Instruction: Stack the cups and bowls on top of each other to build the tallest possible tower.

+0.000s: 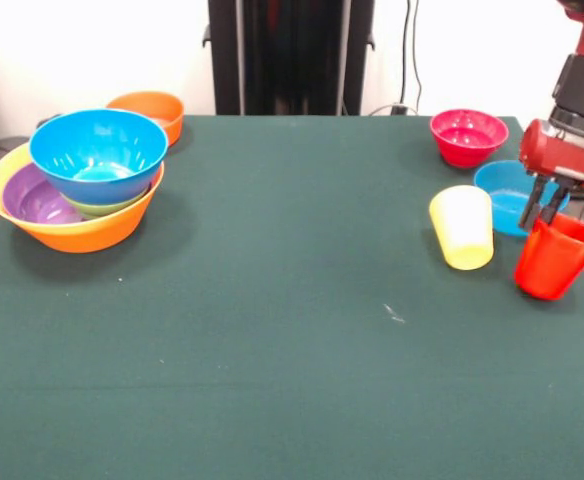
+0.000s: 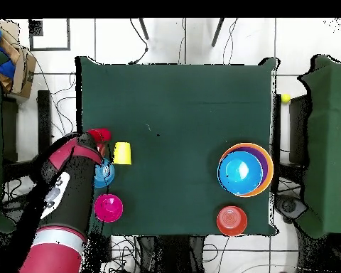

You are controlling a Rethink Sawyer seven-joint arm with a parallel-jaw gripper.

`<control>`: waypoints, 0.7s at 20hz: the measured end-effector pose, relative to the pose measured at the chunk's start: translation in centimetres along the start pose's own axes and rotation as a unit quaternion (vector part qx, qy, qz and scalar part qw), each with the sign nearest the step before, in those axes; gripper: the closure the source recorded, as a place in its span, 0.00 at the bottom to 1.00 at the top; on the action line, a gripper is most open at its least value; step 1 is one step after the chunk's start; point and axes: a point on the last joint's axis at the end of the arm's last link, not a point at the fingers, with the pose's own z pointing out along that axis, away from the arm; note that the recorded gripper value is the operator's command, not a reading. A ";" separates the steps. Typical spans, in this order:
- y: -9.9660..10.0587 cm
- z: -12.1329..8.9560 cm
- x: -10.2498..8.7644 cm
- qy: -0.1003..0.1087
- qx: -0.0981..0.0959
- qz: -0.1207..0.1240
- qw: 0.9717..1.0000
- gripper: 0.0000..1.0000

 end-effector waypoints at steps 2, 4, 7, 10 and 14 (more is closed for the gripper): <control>-0.6 -1.3 -1.3 -0.002 -0.011 0.016 1.000 1.00; -1.4 -2.1 -2.4 -0.002 -0.016 0.029 0.999 1.00; -3.3 -3.2 -4.3 -0.005 -0.025 0.053 0.998 1.00; -6.0 -4.6 -6.7 -0.020 -0.036 0.078 0.996 1.00; -9.8 -6.4 -9.5 -0.046 -0.058 0.112 0.991 1.00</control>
